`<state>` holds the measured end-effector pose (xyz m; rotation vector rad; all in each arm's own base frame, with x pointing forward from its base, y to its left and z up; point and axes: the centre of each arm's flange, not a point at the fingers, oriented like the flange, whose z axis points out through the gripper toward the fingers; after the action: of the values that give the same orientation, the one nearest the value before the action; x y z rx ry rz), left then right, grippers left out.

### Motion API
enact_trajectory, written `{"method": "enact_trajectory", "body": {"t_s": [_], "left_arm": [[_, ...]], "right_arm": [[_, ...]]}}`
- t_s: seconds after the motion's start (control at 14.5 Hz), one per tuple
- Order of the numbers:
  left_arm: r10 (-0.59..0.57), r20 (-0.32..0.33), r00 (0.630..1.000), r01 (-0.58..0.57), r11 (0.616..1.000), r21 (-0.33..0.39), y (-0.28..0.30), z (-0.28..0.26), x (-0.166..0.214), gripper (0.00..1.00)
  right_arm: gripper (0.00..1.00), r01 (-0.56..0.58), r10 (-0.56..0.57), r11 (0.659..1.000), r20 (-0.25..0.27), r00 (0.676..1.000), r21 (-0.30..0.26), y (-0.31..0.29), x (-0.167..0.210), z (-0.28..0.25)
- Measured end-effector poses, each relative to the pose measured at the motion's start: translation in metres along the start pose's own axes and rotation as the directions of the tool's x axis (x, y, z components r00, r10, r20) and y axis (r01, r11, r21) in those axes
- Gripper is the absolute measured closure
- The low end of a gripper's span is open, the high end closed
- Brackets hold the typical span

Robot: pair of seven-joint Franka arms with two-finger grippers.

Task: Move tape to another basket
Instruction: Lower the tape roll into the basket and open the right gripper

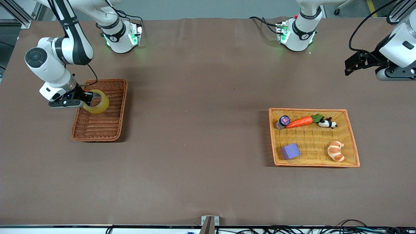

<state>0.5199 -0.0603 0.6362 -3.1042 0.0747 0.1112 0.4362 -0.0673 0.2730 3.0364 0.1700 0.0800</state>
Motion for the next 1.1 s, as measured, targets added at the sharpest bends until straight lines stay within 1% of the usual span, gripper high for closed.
{"method": "enact_trajectory", "body": {"t_s": [0.21, 0.41, 0.62, 0.69, 0.83, 0.89, 0.96, 1.03, 1.1], "left_arm": [[0.007, 0.000, 1.000, -0.007, 1.000, 0.001, 0.004, 0.000, 0.000, 0.00], [0.009, 0.000, 1.000, -0.009, 1.000, 0.001, 0.005, 0.000, 0.000, 0.00], [0.009, 0.000, 1.000, -0.009, 1.000, 0.001, 0.005, 0.000, 0.000, 0.00], [0.009, 0.000, 1.000, -0.009, 1.000, 0.001, 0.005, 0.000, 0.000, 0.00], [0.009, 0.000, 1.000, -0.009, 1.000, 0.001, 0.005, 0.000, 0.000, 0.00], [0.010, 0.000, 1.000, -0.010, 1.000, 0.001, 0.005, 0.000, 0.000, 0.00], [0.010, 0.000, 1.000, -0.010, 1.000, 0.001, 0.005, 0.000, 0.000, 0.00], [0.010, 0.000, 1.000, -0.010, 1.000, 0.001, 0.005, 0.000, 0.000, 0.00], [0.009, 0.000, 1.000, -0.009, 1.000, 0.001, 0.005, 0.000, 0.000, 0.00]], "right_arm": [[0.78, 0.012, -0.012, 1.000, -0.005, 1.000, -0.008, -0.004, 0.000, 0.023], [0.78, 0.021, -0.021, 1.000, 0.007, 1.000, -0.015, -0.007, -0.001, 0.044], [0.78, 0.024, -0.024, 1.000, 0.020, 1.000, -0.015, -0.010, -0.002, 0.051], [0.71, 0.020, -0.020, 1.000, 0.021, 1.000, -0.016, -0.011, -0.002, 0.052], [0.54, 0.012, -0.012, 1.000, 0.014, 1.000, -0.017, -0.011, 0.001, 0.050], [0.42, 0.006, -0.005, 1.000, 0.006, 1.000, -0.019, -0.011, 0.005, 0.047], [0.33, -0.007, 0.007, 1.000, -0.003, 1.000, -0.020, -0.013, 0.012, 0.040], [0.22, -0.028, 0.028, 0.999, -0.005, 1.000, -0.021, -0.017, 0.022, 0.028], [0.14, -0.059, 0.059, 0.998, 0.005, 0.998, -0.023, -0.022, 0.035, 0.009]]}}
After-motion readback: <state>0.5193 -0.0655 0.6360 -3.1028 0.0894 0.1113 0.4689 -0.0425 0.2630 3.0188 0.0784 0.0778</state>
